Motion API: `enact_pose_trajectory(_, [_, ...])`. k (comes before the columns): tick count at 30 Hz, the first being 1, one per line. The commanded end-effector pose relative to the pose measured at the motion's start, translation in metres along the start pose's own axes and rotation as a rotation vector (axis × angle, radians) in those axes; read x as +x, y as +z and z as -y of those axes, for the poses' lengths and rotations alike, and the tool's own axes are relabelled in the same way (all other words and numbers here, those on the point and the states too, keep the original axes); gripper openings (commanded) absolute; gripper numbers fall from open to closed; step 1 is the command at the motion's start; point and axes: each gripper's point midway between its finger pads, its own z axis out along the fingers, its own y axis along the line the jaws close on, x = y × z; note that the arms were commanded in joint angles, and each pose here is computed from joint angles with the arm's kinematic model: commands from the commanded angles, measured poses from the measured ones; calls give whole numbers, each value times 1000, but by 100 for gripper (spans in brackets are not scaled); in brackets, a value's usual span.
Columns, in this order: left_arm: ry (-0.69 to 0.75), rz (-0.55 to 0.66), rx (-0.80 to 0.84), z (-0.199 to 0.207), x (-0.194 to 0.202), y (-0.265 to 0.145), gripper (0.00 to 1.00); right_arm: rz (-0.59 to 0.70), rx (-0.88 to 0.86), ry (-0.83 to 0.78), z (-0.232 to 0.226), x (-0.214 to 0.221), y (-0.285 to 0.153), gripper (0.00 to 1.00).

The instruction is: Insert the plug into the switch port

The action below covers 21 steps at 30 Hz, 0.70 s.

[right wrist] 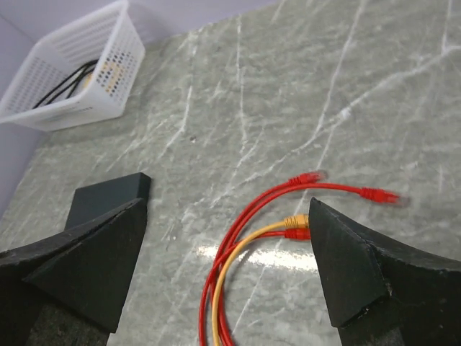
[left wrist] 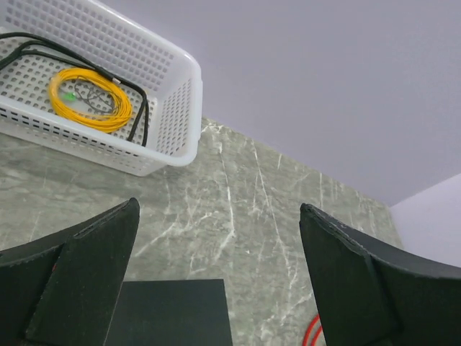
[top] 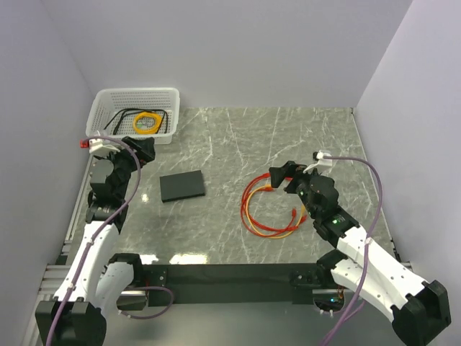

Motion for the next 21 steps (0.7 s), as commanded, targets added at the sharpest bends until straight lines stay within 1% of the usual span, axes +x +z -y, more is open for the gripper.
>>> enact_pose_trajectory(1, [-36,10,0,13,-18,-8,99,37,57,44,0,-23,-2,99])
enact_pose_trajectory(2, [-101,28,-66,4,-21,-8,99,30,59,43,0,-22,-2,99])
enact_pose_trajectory(3, [-142,3,-141,-10,-12,-8,99,27,77,42,3,-23,-2,99])
enact_pose_trajectory(4, [-185,5,-192,-20,-6,-8,99,21,89,41,0,-28,1,99])
enact_pose_trajectory(5, [-241,-21,-171,-17,3,-6,99,-28,135,28,7,-20,2,99])
enact_pose_trajectory(6, [-253,-46,-119,-12,14,-1,99,-49,174,22,11,-20,5,99])
enact_pose_trajectory(7, [-270,-125,-41,0,31,-1,99,-85,194,16,8,-21,14,98])
enact_pose_trajectory(8, [-292,-168,-19,3,42,0,99,-143,220,3,12,-11,17,98])
enact_pose_trajectory(9, [-292,-234,-18,-1,58,4,99,-189,217,6,10,-5,21,97])
enact_pose_trajectory(10, [-287,-276,-3,2,66,6,99,-226,237,32,11,-4,32,96])
enact_pose_trajectory(11, [-266,-320,7,2,75,9,99,-276,256,46,16,4,33,95])
enact_pose_trajectory(12, [-261,-314,1,2,73,10,99,-302,268,73,19,7,37,95])
enact_pose_trajectory(13, [-257,-314,-28,-3,74,9,99,-357,262,142,24,16,42,93])
enact_pose_trajectory(15, [-219,-247,-65,-9,59,6,99,-394,263,231,30,23,46,92])
enact_pose_trajectory(16, [-206,-236,-99,-15,57,3,99,-426,270,266,37,30,49,91])
enact_pose_trajectory(17, [-185,-193,-124,-19,46,1,99,-433,277,280,39,32,50,90])
enact_pose_trajectory(20, [-170,-181,-153,-23,43,-2,99,-478,305,318,47,45,59,90])
enact_pose_trajectory(21, [-175,-193,-146,-23,48,-2,99,-491,307,343,48,48,62,90])
